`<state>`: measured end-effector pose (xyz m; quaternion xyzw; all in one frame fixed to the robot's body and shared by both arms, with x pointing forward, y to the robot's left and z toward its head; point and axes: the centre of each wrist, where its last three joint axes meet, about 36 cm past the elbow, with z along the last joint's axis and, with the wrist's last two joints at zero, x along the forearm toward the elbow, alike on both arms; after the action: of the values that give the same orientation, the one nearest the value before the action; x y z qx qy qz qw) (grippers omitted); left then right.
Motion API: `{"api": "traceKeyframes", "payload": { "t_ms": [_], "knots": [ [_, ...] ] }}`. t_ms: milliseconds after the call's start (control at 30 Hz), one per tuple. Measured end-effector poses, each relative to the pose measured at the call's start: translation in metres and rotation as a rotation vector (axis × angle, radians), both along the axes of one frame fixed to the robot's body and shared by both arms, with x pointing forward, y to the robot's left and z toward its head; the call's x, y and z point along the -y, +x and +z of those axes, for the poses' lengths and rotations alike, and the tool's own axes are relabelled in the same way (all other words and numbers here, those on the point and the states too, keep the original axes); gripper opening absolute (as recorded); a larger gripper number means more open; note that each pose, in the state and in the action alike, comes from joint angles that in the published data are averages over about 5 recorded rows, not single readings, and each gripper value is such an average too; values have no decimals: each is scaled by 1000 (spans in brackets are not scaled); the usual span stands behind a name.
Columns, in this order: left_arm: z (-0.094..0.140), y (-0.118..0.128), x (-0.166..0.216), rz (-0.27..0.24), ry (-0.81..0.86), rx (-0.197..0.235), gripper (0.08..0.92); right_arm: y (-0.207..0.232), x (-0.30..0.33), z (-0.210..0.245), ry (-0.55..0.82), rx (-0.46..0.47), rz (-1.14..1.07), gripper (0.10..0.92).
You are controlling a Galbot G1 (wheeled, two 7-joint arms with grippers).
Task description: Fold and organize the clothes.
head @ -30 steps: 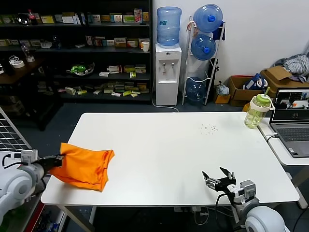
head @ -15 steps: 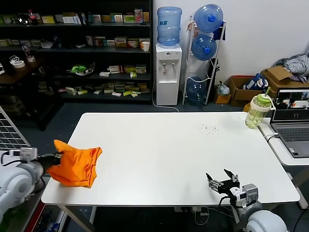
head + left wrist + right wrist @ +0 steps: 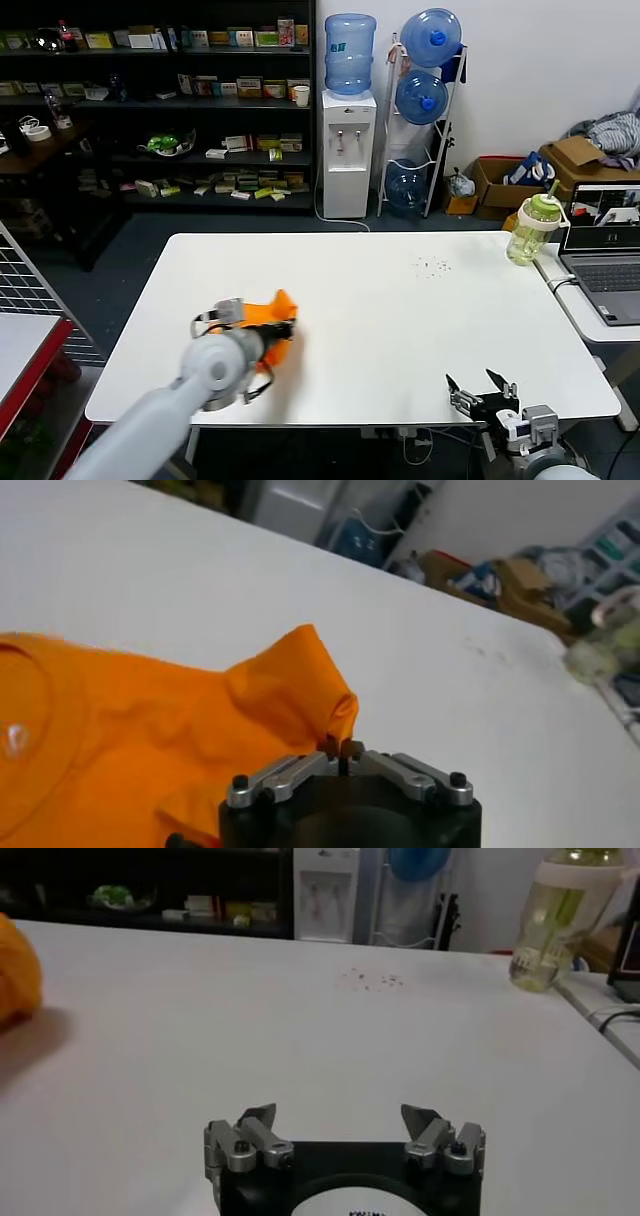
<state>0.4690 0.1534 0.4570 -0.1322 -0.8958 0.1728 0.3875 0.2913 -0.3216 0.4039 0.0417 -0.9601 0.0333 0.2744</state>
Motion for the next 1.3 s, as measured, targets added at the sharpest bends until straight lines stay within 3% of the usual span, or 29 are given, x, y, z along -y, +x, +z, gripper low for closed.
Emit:
{"api": "traceKeyframes", "payload": {
  "t_ms": [300,600,833,1033,1167,1300],
  "knots": [
    [-13,23,119,-92,-33,-35,104,-4,4,-1,-1,-7,-13,823],
    [-20,34,180,-121,-9,-31,113,-2,7,-3,5,-5,-12,823],
    [-14,33,194,-111,-44,-21,280,2,10,-4,32,48,19,823],
    [15,21,192,-85,-144,-22,453,11,12,5,72,137,78,823],
    [37,13,173,-68,-214,-14,574,19,16,12,83,198,115,823],
    [38,8,127,-16,-235,24,687,22,23,14,89,243,135,823]
  ]
}}
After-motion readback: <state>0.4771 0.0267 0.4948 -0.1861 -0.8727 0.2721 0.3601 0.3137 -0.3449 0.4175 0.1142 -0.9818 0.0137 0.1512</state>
